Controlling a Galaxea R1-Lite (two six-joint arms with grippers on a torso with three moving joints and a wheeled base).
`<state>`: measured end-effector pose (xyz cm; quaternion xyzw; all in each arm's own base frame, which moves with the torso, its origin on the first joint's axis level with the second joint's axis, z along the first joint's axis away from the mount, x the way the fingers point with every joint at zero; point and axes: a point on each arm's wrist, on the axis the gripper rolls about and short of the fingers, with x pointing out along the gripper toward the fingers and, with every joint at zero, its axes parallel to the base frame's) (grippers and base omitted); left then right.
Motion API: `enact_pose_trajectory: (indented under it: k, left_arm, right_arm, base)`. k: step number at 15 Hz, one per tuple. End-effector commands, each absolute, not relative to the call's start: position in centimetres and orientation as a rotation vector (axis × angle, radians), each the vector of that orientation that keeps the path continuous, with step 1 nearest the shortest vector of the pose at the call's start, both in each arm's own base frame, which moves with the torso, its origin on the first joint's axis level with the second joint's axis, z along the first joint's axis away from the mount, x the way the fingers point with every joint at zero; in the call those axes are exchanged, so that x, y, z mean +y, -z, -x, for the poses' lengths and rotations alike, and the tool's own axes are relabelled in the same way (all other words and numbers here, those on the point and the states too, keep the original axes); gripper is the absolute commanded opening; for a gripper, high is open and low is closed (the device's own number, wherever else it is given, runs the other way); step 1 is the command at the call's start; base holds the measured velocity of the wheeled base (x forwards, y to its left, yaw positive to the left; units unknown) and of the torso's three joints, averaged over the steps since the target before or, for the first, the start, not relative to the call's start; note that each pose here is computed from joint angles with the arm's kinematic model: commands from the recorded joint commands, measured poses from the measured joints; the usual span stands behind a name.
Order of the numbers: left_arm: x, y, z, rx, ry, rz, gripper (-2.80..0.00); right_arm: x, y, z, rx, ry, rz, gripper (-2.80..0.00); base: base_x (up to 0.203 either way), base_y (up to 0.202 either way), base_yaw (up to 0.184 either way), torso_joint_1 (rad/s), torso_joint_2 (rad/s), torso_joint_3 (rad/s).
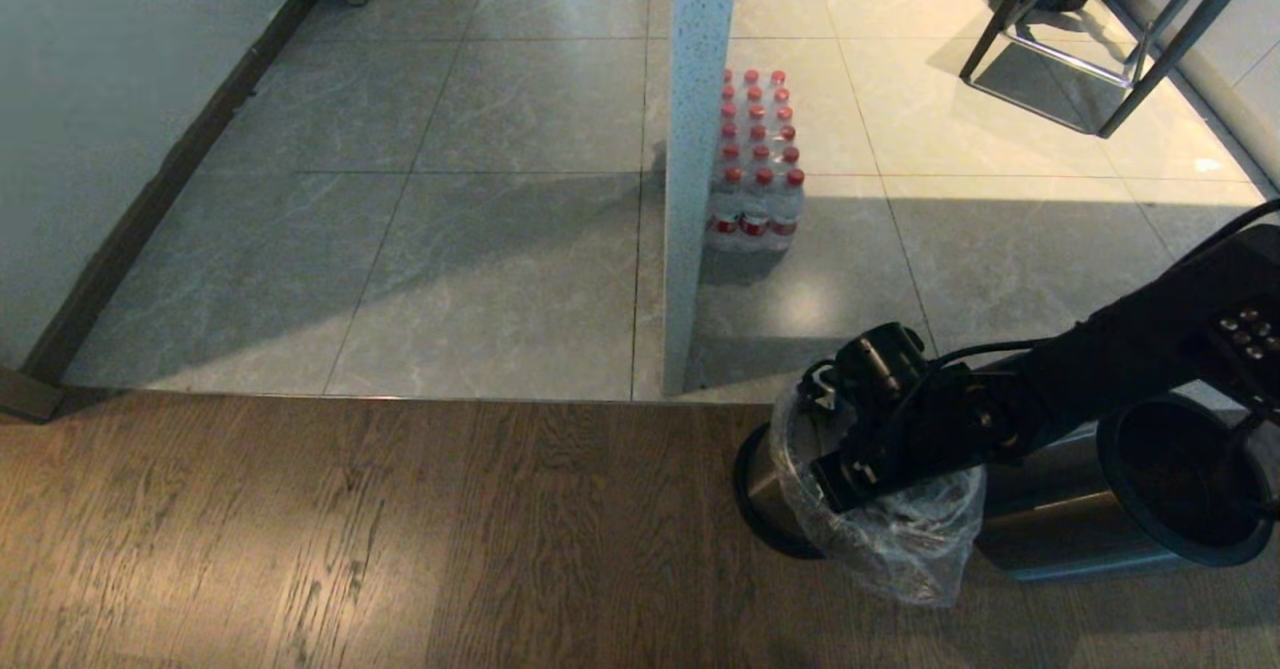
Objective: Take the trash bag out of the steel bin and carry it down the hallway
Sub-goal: Pick up the trash bag
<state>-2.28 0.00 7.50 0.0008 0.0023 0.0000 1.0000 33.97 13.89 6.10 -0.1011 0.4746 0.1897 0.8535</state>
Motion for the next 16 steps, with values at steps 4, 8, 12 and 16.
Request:
enact_pose_trajectory:
  k: [4, 8, 12, 16]
  left_arm:
    - [0.0, -7.5, 2.3, 0.005, 0.000, -0.002, -2.80]
    - [0.0, -7.5, 2.3, 0.005, 0.000, -0.002, -2.80]
    - [0.0, -7.5, 2.3, 0.005, 0.000, -0.002, -2.80]
    - [0.0, -7.5, 2.3, 0.005, 0.000, -0.002, -2.80]
  right_arm:
    - [11.2, -9.5, -34.0, 0.913, -0.340, 0.168, -2.80]
    - [10.3, -10.1, -33.2, 0.953, -0.329, 0.158, -2.80]
    - [11.5, -10.2, -32.3, 1.014, -0.386, 0.169, 0.00]
    - [12.7, -9.7, -32.2, 1.026, -0.427, 0.181, 0.00]
  base:
    - [0.000, 0.000, 0.000, 0.000, 0.00, 0.000]
    - [0.000, 0.000, 0.000, 0.000, 0.00, 0.000]
    - [0.000, 0.000, 0.000, 0.000, 0.00, 0.000]
    - [0.000, 0.000, 0.000, 0.000, 0.00, 0.000]
